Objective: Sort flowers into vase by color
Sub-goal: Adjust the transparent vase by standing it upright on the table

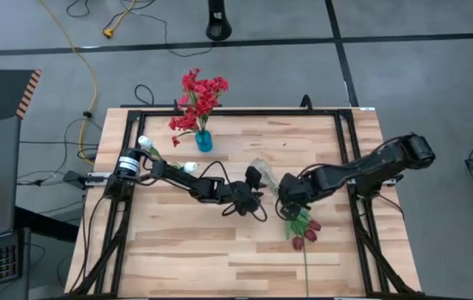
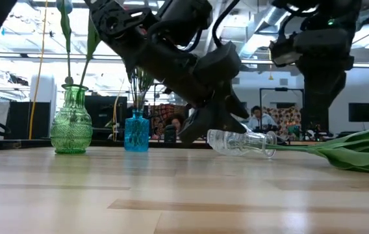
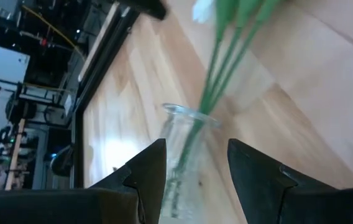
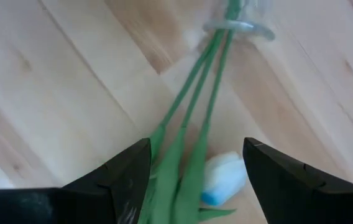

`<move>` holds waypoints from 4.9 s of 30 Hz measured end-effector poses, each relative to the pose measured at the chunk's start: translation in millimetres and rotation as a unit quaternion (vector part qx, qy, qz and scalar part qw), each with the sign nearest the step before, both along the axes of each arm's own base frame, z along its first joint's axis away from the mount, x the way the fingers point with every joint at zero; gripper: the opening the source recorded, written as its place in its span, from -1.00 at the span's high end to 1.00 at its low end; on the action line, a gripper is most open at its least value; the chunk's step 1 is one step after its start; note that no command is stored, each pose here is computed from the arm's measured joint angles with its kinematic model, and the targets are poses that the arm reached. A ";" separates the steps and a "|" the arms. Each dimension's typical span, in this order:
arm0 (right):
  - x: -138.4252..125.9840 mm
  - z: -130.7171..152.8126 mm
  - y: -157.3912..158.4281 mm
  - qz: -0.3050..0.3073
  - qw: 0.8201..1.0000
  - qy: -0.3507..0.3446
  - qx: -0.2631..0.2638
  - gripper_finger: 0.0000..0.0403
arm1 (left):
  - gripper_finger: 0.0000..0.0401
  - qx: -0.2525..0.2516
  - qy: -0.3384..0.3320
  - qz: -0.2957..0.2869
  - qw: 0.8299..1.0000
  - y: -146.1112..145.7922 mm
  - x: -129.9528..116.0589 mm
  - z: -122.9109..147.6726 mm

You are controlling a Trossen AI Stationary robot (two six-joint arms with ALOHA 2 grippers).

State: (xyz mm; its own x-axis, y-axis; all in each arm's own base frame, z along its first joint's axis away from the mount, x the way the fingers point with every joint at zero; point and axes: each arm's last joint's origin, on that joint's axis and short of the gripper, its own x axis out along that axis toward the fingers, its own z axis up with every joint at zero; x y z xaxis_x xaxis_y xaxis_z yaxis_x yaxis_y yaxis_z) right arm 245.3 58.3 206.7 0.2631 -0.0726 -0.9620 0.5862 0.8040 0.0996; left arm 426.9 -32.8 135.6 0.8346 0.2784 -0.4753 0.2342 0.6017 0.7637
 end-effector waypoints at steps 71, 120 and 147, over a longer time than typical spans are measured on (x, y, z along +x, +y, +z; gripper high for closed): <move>21.4 -41.6 37.6 0.032 0.999 0.008 -0.025 -0.41 | -0.44 -0.046 0.014 -0.041 0.998 32.8 20.5 26.3; 21.8 -42.2 25.2 0.017 0.999 0.034 -0.015 -0.41 | -0.36 -0.113 0.190 0.007 0.975 69.2 80.4 1.6; 26.0 -15.8 31.5 0.012 0.998 0.043 -0.052 -0.41 | 0.20 -0.106 0.190 -0.013 0.976 68.0 80.7 2.2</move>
State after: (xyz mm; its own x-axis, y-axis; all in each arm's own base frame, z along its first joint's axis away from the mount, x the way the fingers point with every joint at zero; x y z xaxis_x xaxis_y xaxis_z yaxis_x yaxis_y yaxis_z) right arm 271.3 89.8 190.8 0.1821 -0.1683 -0.9688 0.5690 0.8215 -0.0358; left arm 507.7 35.3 137.8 0.5918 0.1210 -0.7970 0.4937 0.7271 0.4770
